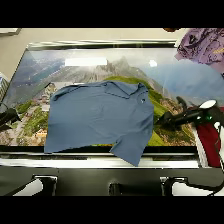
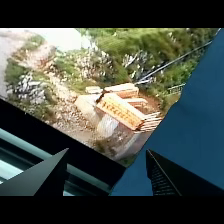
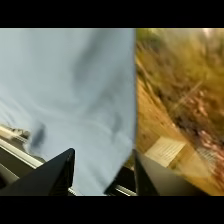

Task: Fold the clothes and pants, and hang the long-sleeved shirts on hangers.

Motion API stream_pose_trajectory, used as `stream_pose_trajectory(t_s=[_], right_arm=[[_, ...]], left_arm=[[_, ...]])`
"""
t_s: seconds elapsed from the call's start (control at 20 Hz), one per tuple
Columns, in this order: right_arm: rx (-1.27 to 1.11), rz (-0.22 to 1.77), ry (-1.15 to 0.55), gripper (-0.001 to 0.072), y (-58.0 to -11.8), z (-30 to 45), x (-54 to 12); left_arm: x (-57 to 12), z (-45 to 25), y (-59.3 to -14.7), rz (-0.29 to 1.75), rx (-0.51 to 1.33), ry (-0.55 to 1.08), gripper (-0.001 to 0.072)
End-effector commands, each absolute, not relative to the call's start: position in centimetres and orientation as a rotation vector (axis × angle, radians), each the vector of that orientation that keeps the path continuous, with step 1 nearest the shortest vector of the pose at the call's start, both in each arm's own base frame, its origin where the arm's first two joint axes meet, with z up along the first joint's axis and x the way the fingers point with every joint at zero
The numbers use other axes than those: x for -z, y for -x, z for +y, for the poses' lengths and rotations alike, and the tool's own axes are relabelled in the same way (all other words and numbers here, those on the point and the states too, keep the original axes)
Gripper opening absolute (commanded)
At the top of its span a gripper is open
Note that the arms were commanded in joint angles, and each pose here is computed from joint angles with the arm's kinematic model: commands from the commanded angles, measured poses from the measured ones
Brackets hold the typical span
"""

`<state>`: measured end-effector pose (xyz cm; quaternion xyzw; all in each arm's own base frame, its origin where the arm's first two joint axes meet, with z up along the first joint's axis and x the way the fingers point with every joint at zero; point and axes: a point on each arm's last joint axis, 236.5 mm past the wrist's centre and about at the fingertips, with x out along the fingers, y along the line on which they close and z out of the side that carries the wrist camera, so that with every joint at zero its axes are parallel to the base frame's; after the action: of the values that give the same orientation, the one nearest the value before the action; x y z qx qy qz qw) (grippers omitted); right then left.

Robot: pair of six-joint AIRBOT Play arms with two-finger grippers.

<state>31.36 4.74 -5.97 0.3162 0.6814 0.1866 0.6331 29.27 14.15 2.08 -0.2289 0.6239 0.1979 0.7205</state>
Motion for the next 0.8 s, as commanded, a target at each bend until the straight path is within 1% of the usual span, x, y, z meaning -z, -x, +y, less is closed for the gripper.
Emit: stream_pose_trajectory(t_s=[0.0, 0.1, 0.3, 0.35, 0.45, 0.5, 0.55, 0.65, 0.7, 0.75], right_arm=[[-0.450, 1.598, -0.729, 0.0435, -28.1, 6.1, 9.0], [-0.446, 1.604, -0.727, 0.0435, -27.4, 6.2, 9.9], [-0.442, 1.514, -0.764, 0.0432, -29.3, 6.7, 10.0], [-0.438, 1.511, -0.774, 0.0414, -29.4, 6.7, 10.1], [-0.437, 1.527, -0.789, 0.0413, -29.3, 6.8, 10.6], [-0.438, 1.533, -0.804, 0.0401, -29.2, 7.0, 10.9], [-0.438, 1.535, -0.819, 0.0356, -29.3, 7.1, 11.0], [-0.442, 1.533, -0.834, 0.0311, -29.4, 7.3, 11.0], [-0.442, 1.533, -0.833, 0.0250, -29.4, 7.3, 11.0], [-0.440, 1.533, -0.835, 0.0248, -29.4, 7.3, 11.1]], left_arm=[[-1.9, 14.1, -28.4, 1.390, -0.445, 0.513, 0.0533], [-1.9, 14.1, -28.4, 1.390, -0.445, 0.513, 0.0533], [-1.9, 14.1, -28.4, 1.389, -0.445, 0.513, 0.0534], [-1.9, 14.1, -28.4, 1.389, -0.445, 0.513, 0.0533], [-1.9, 14.1, -28.4, 1.389, -0.445, 0.513, 0.0534], [-1.9, 14.1, -28.4, 1.389, -0.445, 0.513, 0.0533], [-1.9, 14.1, -28.4, 1.389, -0.445, 0.513, 0.0533], [-1.9, 14.1, -28.4, 1.389, -0.445, 0.513, 0.0533], [-1.9, 14.0, -28.4, 1.391, -0.444, 0.515, 0.0534], [-1.8, 13.4, -28.1, 1.408, -0.429, 0.535, 0.0533]])
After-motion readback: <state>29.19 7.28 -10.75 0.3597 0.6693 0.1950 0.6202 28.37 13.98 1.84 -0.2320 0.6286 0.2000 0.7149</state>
